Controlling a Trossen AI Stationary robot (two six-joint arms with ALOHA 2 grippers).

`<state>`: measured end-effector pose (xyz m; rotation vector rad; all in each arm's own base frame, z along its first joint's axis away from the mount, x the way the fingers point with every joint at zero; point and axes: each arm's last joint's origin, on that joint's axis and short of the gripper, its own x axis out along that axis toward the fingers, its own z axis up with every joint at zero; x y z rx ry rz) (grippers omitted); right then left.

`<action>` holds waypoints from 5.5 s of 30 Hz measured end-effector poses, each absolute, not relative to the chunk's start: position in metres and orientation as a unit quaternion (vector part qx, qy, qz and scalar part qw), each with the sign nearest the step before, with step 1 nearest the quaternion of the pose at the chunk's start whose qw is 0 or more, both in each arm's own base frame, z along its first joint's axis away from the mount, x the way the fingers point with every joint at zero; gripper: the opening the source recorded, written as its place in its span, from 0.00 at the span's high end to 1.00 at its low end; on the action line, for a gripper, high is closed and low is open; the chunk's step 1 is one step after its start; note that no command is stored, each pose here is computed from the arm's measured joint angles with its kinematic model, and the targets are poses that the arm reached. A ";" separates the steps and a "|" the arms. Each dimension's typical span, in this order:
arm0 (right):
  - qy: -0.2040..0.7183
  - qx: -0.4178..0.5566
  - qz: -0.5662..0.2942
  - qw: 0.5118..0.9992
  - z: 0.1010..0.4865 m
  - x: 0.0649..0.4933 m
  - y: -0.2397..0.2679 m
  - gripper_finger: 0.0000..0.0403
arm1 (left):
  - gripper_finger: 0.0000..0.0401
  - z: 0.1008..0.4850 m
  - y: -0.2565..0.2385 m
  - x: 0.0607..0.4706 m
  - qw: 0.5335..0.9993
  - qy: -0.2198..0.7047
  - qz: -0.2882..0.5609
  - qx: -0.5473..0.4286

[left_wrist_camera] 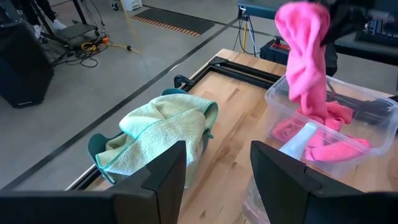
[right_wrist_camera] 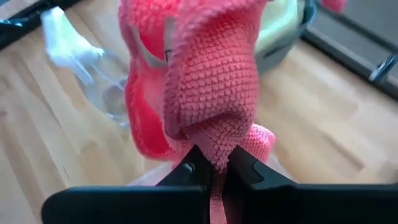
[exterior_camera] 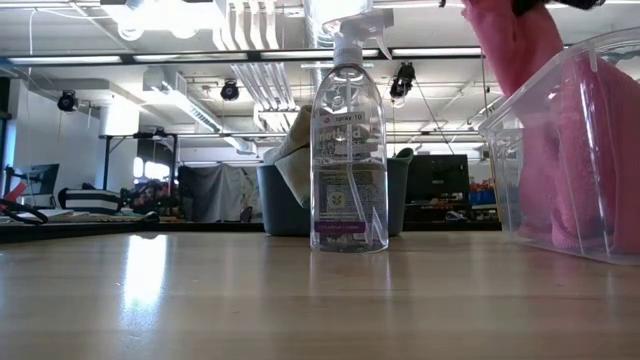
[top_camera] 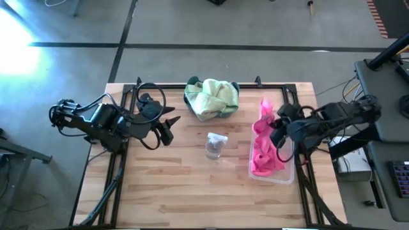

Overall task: Sort microfiber towel by color & place in baskets
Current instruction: Put the pink microfiber towel into the transparent bin, then return to Home Position

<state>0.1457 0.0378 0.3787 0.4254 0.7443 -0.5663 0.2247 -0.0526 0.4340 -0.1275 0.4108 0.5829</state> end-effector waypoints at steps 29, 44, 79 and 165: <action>0.437 0.321 -0.240 0.805 0.267 0.139 0.076 0.97 | 0.59 0.441 -0.049 0.214 0.938 0.188 0.284 -0.072; 0.434 0.327 -0.228 0.808 0.268 0.141 0.077 0.66 | 0.59 0.442 -0.048 0.210 0.938 0.187 0.283 -0.070; 0.295 0.328 -0.020 0.897 0.449 0.105 0.056 0.64 | 0.59 0.426 -0.051 0.198 0.928 0.345 0.126 0.059; -0.183 0.211 0.353 0.893 0.271 0.083 0.056 0.65 | 0.59 0.282 -0.042 0.097 0.921 -0.186 -0.324 -0.110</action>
